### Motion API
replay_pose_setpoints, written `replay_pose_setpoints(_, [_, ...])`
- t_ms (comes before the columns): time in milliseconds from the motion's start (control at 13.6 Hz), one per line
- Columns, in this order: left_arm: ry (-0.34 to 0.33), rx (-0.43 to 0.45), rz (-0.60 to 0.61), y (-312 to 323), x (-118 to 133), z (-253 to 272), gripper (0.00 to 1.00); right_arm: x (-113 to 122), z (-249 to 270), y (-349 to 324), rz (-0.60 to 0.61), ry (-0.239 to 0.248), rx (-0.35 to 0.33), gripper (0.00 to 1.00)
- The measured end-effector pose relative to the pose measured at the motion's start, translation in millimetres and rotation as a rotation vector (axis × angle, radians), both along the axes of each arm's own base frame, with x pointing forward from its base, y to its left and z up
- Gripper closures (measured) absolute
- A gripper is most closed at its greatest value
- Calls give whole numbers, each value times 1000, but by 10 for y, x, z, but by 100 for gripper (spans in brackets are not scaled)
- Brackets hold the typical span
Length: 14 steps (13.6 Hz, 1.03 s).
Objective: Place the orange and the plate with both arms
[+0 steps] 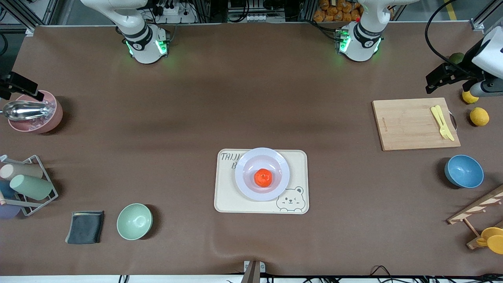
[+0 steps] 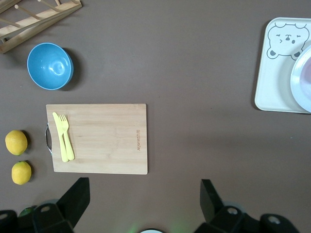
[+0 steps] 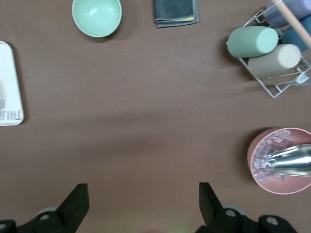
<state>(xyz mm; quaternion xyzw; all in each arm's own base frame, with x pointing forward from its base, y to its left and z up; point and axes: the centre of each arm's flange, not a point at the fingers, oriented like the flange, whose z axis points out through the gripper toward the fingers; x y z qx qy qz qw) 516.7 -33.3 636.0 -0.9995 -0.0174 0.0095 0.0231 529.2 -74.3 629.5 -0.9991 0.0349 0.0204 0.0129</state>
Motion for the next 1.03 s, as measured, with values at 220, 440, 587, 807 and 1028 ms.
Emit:
replay_pose_setpoints(220, [1,0,0,1,0,-2,0,6,-31,13,3,3,-9,0])
replay_pose_setpoints(440, [2,0,1,3,-1,-8,0,9,-28,9,2,0,-10,0])
replay_pose_setpoints(587, [3,0,1,4,-1,-9,0,13,-26,21,4,-2,-11,0])
replay_pose_setpoints(807, [3,0,1,4,-1,-9,0,27,-19,69,13,-9,-12,0])
replay_pose_setpoints(1028, [2,0,3,17,0,-6,0,30,-17,72,13,-11,-12,0])
